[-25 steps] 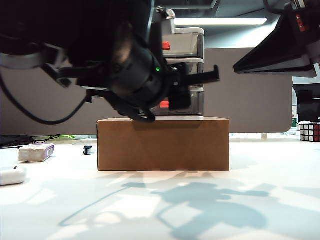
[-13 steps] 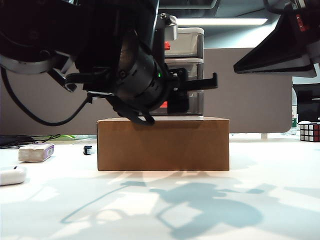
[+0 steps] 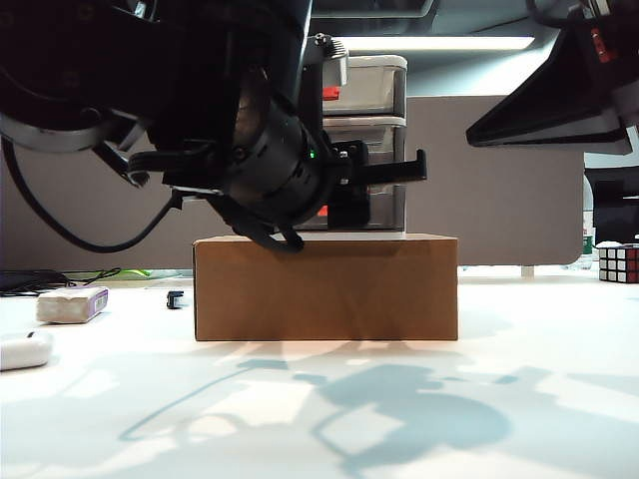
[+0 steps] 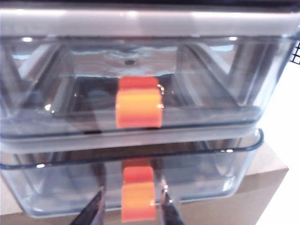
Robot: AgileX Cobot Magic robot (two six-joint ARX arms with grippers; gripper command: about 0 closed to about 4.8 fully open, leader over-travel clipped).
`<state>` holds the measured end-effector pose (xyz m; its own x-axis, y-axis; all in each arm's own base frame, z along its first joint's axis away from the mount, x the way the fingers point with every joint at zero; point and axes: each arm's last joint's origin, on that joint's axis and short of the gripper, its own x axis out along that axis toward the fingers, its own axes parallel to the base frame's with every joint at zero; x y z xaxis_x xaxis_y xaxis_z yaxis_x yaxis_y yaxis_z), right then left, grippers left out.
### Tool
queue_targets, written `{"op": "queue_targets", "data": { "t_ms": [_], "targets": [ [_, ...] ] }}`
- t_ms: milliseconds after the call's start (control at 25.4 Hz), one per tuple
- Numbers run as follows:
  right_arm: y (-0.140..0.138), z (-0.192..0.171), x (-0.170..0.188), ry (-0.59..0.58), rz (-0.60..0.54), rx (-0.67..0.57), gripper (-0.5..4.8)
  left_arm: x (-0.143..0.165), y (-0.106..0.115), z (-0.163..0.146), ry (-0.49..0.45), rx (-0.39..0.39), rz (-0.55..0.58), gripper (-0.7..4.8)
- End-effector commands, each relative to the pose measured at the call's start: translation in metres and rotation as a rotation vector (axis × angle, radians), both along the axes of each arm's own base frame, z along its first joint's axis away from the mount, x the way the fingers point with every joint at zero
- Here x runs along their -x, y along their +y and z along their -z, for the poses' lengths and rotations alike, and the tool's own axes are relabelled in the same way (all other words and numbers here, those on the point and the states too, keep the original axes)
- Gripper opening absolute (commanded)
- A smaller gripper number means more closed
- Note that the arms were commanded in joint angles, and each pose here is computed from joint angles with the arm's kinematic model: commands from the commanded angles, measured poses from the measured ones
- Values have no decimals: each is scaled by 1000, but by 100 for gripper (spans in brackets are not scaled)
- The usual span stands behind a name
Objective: Open the third layer of the drawer on the table, pick up the earphone case on the table and put it in, and finally close the drawer.
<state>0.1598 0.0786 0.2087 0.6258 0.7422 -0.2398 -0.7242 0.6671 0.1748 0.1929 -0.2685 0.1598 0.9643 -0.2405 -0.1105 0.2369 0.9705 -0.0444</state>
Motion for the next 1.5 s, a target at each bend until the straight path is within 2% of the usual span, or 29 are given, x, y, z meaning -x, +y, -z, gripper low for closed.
{"op": "queue_targets", "data": {
  "t_ms": [39, 276, 394, 433, 473, 630, 867, 985, 1103, 1497],
  "targets": [
    [0, -4, -1, -24, -3, -7, -5, -1, -2, -4, -10, 21, 20, 142],
    [0, -4, -1, -24, -3, -7, -5, -3, -1, -4, -10, 21, 14, 139],
    [0, -4, -1, -24, -3, -7, -5, -3, -1, -4, -10, 21, 14, 67],
    [0, -4, -1, -24, -3, -7, -5, -3, -1, -4, -10, 21, 14, 11],
    [0, -4, -1, -24, -3, -7, -5, -3, -1, -4, -10, 21, 14, -8],
    [0, -4, -1, -24, -3, -7, -5, 0, -2, -3, -3, 21, 19, -6],
    [1, -5, -1, -39, -3, -13, -5, 21, -14, 3, 29, -21, 38, -6],
    [2, -12, -4, -97, 3, -63, -5, 29, -16, 6, 43, -64, 16, -6],
    [4, -15, -8, -121, 6, -98, -5, 29, -15, 8, 58, -56, 9, -6],
    [29, -28, -66, -50, -74, -85, -5, 28, -14, 8, 57, -48, -1, 6]
  ]
}}
